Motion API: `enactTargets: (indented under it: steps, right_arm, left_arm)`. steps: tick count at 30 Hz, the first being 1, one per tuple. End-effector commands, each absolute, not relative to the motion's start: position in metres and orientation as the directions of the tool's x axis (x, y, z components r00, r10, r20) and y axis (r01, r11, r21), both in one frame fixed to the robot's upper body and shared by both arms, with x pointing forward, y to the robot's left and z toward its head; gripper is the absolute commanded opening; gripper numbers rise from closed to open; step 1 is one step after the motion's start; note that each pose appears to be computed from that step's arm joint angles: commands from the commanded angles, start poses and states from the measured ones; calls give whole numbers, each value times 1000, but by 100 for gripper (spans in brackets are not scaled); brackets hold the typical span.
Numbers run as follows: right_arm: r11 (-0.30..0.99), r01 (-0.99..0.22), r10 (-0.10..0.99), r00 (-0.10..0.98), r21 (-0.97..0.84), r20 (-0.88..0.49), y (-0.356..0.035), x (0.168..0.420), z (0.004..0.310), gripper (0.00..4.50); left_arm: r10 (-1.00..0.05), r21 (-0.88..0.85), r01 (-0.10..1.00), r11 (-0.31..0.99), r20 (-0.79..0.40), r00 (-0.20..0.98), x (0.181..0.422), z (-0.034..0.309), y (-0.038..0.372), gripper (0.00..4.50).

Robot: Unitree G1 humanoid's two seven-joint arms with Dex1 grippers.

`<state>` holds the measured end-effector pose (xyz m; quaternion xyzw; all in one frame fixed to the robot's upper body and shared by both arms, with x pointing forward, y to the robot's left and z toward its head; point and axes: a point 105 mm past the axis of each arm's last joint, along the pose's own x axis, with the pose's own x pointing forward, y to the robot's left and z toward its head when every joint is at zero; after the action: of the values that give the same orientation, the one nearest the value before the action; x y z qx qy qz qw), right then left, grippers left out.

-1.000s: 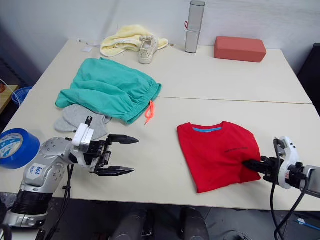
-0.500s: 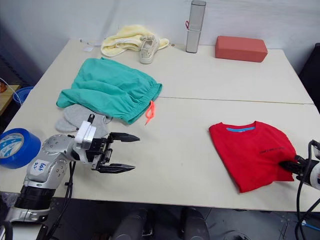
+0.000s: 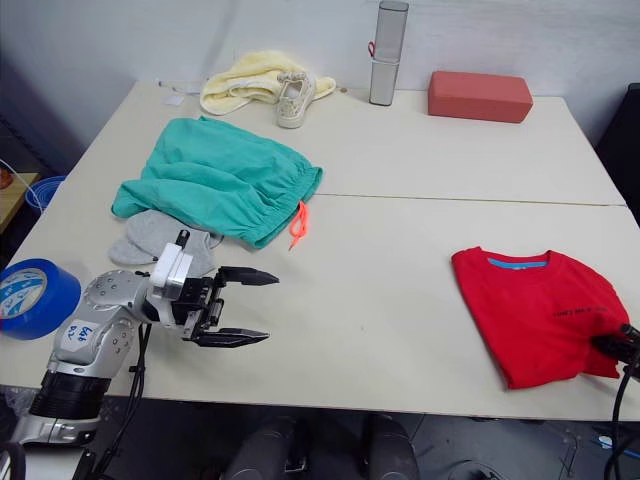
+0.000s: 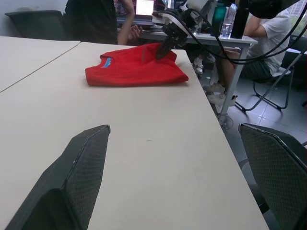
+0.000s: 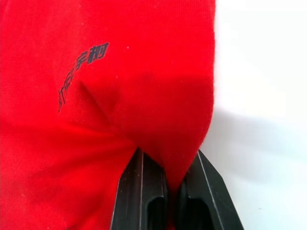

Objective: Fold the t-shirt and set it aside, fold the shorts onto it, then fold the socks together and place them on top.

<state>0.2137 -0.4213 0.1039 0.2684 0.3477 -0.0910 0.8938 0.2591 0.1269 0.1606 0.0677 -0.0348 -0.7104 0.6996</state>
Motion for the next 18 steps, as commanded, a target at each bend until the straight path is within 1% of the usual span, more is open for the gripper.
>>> enactTargets:
  steps: [1,3,5,6,7,9,10,13,14,16,17,18]
  right_arm:
    - [845,339,7,767,415,-642,-429,208,119,104]
    - [877,354,-62,754,326,-654,-443,199,123,171]
    - [913,363,-160,738,185,-656,-464,186,134,239]
    - [923,358,-190,737,138,-648,-471,181,140,270]
    - [943,330,-230,748,48,-623,-480,178,149,301]
    - [964,258,-250,774,-71,-582,-488,174,161,301]
    - [968,219,-250,803,-122,-541,-490,175,170,301]
    - [976,89,-163,908,-201,-386,-482,185,195,301]
    - [975,25,-102,934,-220,-343,-473,189,201,301]
    - [961,-149,84,961,-235,-263,-442,197,212,301]
    - [950,-217,158,955,-226,-252,-428,198,213,301]
    - [943,-254,198,948,-217,-250,-419,199,212,301]
  left_arm:
    - [-999,170,985,-32,-40,-26,256,164,125,450]
    - [-999,167,985,-34,-39,-28,254,163,125,450]
    - [-999,157,987,-32,-35,-27,253,161,125,450]
    - [-999,154,988,-31,-33,-27,252,160,125,450]
    - [-999,151,988,-30,-32,-26,251,158,125,450]
    - [-999,148,989,-28,-30,-24,250,157,125,450]
    - [-999,146,989,-24,-28,-20,250,157,125,450]
    - [-1000,143,990,-15,-26,-12,249,157,126,450]
    - [-1000,142,990,-10,-27,-6,249,156,127,450]
    - [-1000,132,991,4,-29,8,249,156,129,450]
    - [-999,124,992,15,-31,19,249,156,131,450]
    - [-999,119,993,21,-33,26,249,156,132,450]
